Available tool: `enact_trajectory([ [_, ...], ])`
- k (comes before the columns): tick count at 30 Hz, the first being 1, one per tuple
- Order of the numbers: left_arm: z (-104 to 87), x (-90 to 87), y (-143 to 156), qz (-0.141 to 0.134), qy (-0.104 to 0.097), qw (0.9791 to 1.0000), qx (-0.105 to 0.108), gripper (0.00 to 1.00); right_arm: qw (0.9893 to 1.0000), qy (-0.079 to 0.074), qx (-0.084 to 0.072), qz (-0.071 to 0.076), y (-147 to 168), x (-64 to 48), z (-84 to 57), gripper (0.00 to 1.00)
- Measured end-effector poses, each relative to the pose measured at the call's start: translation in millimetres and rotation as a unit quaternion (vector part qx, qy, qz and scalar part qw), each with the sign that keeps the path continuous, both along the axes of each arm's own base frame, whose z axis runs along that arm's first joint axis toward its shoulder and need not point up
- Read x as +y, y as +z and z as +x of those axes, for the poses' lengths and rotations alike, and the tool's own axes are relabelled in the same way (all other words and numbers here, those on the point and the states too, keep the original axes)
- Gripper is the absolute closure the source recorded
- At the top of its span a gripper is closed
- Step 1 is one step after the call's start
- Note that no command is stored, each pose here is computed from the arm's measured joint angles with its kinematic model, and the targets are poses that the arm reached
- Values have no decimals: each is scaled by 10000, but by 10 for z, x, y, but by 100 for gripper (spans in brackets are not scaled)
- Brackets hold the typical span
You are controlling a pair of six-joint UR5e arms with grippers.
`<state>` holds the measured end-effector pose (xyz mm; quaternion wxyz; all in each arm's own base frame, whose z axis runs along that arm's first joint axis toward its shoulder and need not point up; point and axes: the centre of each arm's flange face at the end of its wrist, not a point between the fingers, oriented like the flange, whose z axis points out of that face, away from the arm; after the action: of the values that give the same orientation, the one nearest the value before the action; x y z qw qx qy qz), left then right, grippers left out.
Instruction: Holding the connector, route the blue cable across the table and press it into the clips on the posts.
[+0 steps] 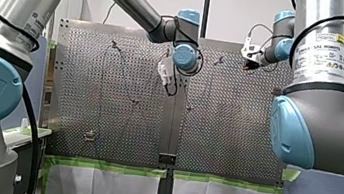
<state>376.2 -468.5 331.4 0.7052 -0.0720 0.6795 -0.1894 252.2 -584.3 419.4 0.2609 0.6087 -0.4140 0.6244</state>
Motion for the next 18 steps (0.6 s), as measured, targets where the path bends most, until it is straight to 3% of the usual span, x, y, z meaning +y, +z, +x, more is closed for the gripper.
enact_trajectory([
  [18, -188, 184, -561, 22, -15, 10000, -5, 0, 10000, -6, -8, 13, -2, 1, 0, 100],
])
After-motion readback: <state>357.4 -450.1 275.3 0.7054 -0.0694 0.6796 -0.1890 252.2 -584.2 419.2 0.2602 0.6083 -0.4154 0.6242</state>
